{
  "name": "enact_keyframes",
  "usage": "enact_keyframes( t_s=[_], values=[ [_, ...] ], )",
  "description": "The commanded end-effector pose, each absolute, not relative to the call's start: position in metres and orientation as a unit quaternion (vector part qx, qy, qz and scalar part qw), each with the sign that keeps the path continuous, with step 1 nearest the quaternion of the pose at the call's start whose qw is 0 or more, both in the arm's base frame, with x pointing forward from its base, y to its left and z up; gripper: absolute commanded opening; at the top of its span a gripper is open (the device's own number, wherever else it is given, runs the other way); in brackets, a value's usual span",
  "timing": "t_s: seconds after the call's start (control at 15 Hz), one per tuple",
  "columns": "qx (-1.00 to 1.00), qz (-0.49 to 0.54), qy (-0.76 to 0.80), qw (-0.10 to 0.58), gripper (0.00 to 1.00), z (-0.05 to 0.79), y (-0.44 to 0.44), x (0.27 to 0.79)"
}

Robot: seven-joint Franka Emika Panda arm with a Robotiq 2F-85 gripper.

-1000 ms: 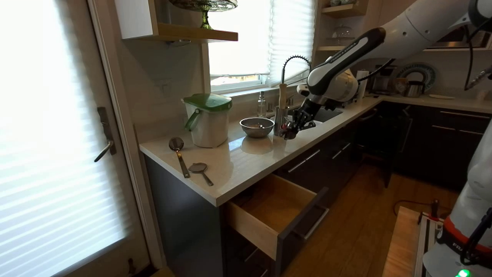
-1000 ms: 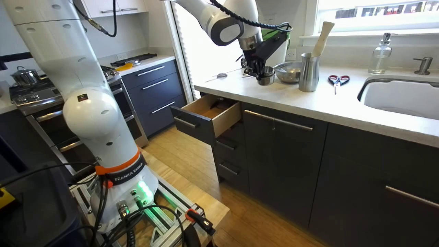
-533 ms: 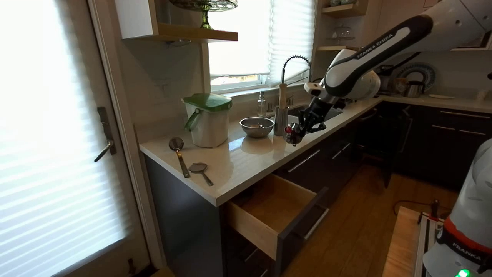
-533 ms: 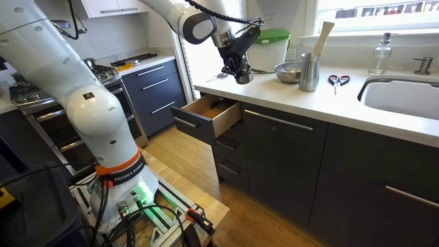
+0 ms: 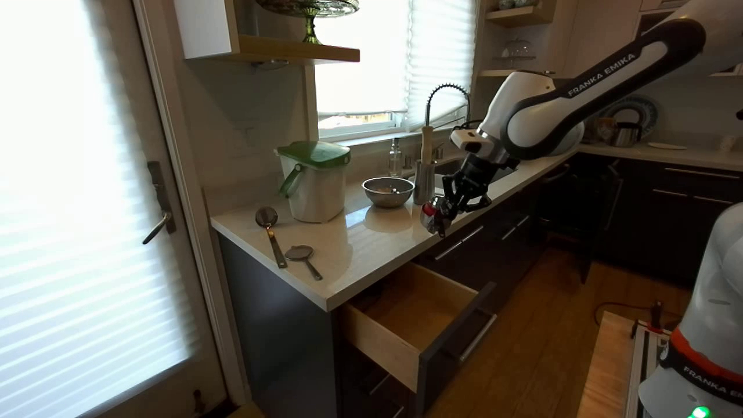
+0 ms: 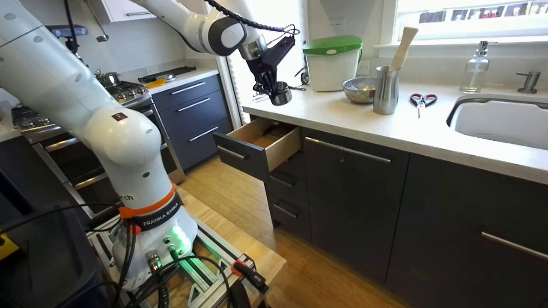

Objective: Put the metal pots into the drawer

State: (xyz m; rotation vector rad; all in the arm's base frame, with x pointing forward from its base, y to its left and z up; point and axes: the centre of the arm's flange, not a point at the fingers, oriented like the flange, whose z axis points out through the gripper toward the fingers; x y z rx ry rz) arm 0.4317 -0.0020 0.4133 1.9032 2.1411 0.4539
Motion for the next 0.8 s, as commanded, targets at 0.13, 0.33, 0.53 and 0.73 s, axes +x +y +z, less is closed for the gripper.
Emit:
enact_keyframes(
  t_s=[0.13, 0.33, 0.53, 0.73],
  values=[
    [0.657, 0.155, 0.728, 0.117, 0.04, 0.411, -0.0087, 0.4321],
    [0.658, 0.155, 0.728, 0.117, 0.04, 0.4109, -0.0095, 0.4321],
    [0.657, 0.155, 0.728, 0.117, 0.04, 0.411, -0.0089, 0.4321],
    [0.657, 0.155, 0.728, 0.117, 0.01, 0.411, -0.0088, 0.4321]
  ],
)
